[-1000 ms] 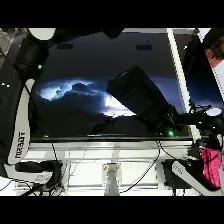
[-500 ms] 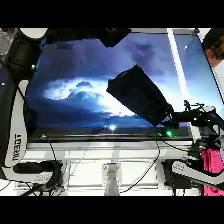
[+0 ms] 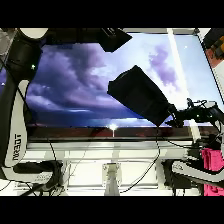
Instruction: Fold the clothes and pants, and hang the long-sleeved shirts on hangers.
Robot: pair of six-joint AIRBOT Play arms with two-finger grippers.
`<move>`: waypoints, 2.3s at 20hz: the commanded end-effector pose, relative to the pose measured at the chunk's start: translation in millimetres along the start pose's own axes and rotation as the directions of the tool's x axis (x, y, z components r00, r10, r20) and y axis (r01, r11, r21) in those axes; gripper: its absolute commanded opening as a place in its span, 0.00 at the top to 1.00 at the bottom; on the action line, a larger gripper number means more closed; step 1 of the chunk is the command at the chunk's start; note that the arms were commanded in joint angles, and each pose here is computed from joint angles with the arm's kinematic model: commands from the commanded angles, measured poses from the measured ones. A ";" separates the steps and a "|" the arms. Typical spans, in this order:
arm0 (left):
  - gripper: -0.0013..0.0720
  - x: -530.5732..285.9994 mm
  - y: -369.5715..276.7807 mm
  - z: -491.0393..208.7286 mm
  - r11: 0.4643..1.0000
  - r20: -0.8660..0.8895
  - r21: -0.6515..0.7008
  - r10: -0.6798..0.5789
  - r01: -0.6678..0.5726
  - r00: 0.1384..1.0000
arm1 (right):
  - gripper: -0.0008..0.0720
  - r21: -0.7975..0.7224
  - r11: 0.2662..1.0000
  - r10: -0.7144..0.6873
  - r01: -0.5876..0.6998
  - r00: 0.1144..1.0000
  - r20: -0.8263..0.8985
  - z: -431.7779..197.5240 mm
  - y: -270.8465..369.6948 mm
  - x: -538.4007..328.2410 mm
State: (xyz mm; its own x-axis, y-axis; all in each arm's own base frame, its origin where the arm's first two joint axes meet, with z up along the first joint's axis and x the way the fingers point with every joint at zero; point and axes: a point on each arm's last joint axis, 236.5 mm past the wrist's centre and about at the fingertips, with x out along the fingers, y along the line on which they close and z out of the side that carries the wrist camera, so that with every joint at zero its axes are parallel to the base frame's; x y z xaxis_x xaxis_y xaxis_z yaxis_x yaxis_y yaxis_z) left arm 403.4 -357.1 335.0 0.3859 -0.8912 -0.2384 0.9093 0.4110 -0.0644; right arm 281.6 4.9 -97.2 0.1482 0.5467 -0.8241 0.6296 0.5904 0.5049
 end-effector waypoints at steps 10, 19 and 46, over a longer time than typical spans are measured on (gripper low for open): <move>0.28 -0.4 -0.5 -0.6 1.000 -0.003 0.000 -0.002 0.002 1.000 | 0.18 0.058 0.994 0.084 -0.090 0.992 0.095 39.8 7.8 22.8; 0.29 -0.4 -0.4 -0.5 1.000 -0.003 0.000 -0.002 0.002 1.000 | 0.96 0.005 0.991 0.131 -0.133 0.981 0.145 55.5 27.7 1.4; 0.29 26.2 17.2 -36.8 1.000 -0.081 -0.016 0.008 -0.009 0.997 | 0.96 0.618 0.786 -0.346 -0.026 0.809 0.474 84.9 -178.4 -277.8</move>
State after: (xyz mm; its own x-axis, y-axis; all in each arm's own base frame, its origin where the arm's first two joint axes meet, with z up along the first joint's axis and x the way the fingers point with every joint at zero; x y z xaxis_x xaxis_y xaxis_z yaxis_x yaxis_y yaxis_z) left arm 423.7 -366.0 292.3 0.3799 -0.8694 -0.3160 0.9027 0.4230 -0.0785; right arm 192.3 -315.4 25.2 0.3238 -0.0742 -0.9432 0.9453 0.0668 0.3193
